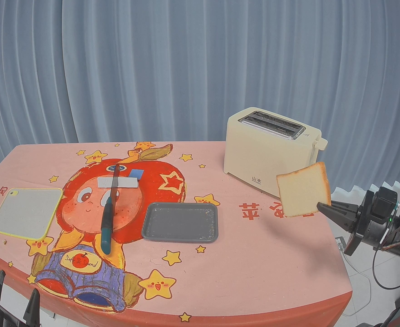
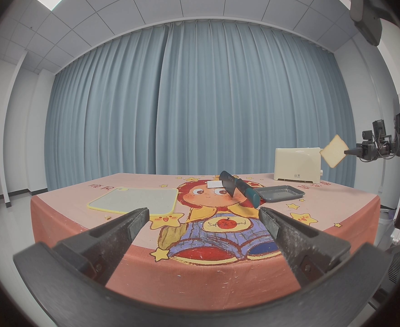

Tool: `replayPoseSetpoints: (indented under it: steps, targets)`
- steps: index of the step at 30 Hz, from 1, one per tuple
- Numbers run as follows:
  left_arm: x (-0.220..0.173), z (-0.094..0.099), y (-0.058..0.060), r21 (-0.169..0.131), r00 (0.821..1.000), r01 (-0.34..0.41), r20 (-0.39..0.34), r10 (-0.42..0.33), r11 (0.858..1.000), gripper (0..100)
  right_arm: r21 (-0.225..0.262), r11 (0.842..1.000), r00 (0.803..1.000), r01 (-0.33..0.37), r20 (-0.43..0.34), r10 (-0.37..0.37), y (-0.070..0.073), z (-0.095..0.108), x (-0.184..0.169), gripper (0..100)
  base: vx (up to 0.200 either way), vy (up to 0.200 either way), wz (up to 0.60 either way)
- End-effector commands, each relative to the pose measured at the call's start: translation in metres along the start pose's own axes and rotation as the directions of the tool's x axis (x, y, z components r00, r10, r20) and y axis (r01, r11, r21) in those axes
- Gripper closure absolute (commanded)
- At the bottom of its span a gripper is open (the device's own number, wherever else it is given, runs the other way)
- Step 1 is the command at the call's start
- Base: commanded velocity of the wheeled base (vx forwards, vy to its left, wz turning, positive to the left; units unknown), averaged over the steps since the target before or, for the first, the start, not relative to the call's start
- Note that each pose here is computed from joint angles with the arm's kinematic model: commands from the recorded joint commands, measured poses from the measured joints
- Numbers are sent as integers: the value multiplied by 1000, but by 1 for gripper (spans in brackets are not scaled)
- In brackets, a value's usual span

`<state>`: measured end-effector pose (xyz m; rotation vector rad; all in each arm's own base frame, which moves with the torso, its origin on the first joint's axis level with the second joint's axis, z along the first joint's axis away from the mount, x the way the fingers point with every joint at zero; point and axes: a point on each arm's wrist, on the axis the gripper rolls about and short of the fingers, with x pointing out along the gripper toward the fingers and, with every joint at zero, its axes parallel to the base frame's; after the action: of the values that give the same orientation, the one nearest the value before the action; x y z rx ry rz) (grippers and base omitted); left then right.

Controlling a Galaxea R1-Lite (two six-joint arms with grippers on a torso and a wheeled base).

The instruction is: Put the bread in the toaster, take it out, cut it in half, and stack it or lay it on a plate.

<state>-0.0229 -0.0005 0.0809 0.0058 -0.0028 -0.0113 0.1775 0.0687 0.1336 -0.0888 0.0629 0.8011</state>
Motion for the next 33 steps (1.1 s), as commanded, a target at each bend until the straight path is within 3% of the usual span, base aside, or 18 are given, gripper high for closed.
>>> replayPoseSetpoints:
  steps: [1,33]
  targets:
    - [0,-5,0,0,1000,-1,-3,1,1000,0,-1,1000,1000,-2,-12,2,2,-3,-3,100,0,0,0]
    - [0,-5,0,0,1000,-1,-3,1,1000,0,-5,998,998,63,31,-62,-6,5,-12,100,0,0,0]
